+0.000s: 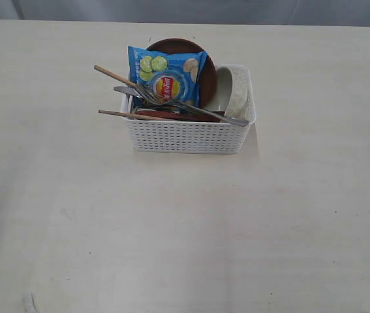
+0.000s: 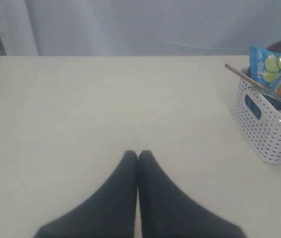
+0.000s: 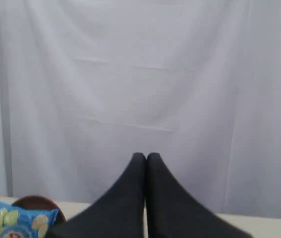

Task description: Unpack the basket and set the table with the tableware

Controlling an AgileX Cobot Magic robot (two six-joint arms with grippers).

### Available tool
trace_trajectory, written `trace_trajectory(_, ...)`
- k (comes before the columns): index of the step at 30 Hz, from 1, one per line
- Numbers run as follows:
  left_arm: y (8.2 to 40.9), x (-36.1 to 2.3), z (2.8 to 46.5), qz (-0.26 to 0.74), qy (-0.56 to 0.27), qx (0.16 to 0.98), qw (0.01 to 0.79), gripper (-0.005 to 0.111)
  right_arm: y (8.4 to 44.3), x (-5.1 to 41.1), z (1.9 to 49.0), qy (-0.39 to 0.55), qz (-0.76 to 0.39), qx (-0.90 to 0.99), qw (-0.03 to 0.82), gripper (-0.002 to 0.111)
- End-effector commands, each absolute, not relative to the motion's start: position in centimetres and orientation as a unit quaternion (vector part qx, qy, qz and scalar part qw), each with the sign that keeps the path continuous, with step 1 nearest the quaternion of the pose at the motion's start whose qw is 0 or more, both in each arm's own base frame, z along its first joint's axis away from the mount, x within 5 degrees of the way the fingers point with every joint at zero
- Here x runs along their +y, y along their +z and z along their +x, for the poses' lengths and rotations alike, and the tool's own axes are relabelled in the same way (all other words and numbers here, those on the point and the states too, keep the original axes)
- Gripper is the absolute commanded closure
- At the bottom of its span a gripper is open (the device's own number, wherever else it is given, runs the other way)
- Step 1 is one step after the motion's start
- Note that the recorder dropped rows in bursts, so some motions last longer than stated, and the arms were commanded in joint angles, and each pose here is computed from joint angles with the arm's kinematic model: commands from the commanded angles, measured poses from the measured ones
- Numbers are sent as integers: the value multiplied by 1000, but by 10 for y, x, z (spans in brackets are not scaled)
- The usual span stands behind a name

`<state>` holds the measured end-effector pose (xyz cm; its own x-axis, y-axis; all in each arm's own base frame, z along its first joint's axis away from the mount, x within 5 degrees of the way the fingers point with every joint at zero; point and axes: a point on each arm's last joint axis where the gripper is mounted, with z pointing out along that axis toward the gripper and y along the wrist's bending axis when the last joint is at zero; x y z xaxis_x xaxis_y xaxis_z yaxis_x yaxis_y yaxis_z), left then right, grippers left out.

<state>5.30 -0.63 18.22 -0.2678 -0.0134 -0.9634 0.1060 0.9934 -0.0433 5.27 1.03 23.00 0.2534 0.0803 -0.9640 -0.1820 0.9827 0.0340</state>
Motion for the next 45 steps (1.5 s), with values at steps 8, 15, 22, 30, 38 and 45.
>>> trace_trajectory(8,182,-7,53,32,-52,791,608,107,296,6,42,108,-8,613,782,109)
trace_trajectory(15,182,-7,53,32,-52,791,608,107,361,51,134,92,-139,806,568,109)
trace_trajectory(22,182,-7,53,32,-52,791,608,107,334,121,203,-2,-251,936,246,109)
trace_trajectory(30,182,-7,53,32,-52,791,608,107,305,143,235,-17,-276,937,213,109)
trace_trajectory(38,182,-7,53,32,-52,791,608,107,297,175,279,-44,-319,939,116,109)
trace_trajectory(45,182,-7,53,32,-52,791,608,107,308,216,324,9,-446,882,149,109)
